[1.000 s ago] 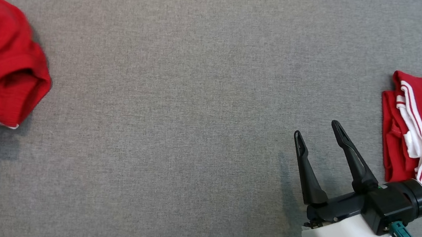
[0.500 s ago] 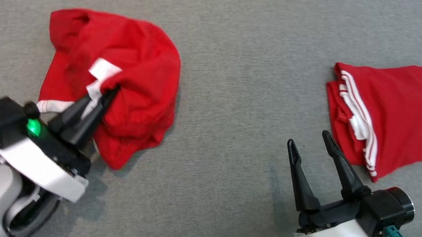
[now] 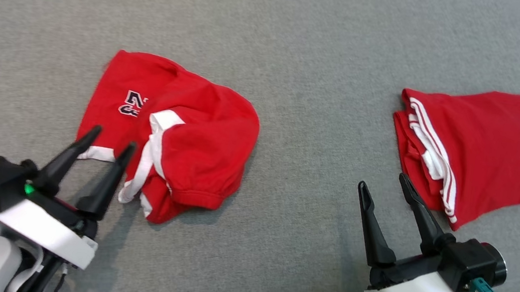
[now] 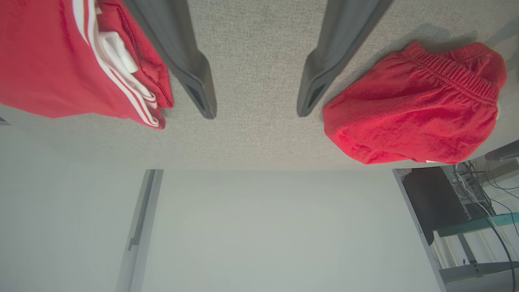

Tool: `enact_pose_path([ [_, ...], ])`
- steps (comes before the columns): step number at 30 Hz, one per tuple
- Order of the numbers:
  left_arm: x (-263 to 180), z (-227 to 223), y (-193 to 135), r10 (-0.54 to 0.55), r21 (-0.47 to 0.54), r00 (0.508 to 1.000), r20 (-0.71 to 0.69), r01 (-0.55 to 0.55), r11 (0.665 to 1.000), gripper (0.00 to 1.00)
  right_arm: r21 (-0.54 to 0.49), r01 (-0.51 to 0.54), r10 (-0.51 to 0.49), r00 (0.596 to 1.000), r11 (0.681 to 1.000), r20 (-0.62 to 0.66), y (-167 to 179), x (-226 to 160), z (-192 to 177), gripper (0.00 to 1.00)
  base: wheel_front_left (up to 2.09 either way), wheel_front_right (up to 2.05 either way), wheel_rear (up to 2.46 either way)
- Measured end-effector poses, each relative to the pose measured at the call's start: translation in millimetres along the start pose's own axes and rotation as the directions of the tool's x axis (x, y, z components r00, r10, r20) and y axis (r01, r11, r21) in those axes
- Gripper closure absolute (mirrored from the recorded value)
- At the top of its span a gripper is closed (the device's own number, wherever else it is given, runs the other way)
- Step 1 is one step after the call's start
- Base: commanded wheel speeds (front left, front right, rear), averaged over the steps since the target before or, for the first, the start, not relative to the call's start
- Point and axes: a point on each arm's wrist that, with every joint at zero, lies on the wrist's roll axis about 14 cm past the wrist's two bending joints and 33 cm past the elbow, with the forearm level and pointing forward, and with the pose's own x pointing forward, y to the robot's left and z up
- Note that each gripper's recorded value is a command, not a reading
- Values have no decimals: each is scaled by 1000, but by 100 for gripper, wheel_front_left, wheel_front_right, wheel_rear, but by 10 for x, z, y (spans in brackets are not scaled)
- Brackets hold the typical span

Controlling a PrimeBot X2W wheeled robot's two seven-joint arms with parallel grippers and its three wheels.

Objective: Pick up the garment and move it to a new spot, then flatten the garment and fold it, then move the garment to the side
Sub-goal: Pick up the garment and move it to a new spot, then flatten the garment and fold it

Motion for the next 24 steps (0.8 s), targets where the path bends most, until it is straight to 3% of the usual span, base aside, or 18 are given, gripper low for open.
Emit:
enact_pose_path([
  [3, -171, 148, 254, 112, 8, 993, 45, -113, 994, 0, 1, -29, 29, 999, 1000, 18, 74, 77, 57, 0, 0, 0, 0],
  [5, -769, 392, 743, 352, 26, 928, 124, -358, 933, 0, 4, -88, 88, 995, 996, 49, 243, 240, 176, 0, 0, 0, 0],
  [7, -938, 402, 804, 394, 42, 910, 127, -402, 915, 0, 4, -104, 104, 994, 995, 44, 299, 251, 170, 0, 0, 0, 0],
  [8, -1187, 413, 864, 455, 40, 879, 140, -464, 885, 0, 13, -119, 118, 992, 993, 45, 361, 249, 185, 0, 0, 0, 0],
  [18, -1801, 295, 846, 591, -10, 790, 164, -598, 801, 0, 13, -121, 120, 991, 993, 51, 404, 165, 243, 0, 0, 0, 0],
  [24, -2079, 197, 873, 646, -16, 748, 154, -652, 758, 0, 23, -135, 135, 991, 991, 6, 468, 93, 81, 0, 0, 0, 0],
])
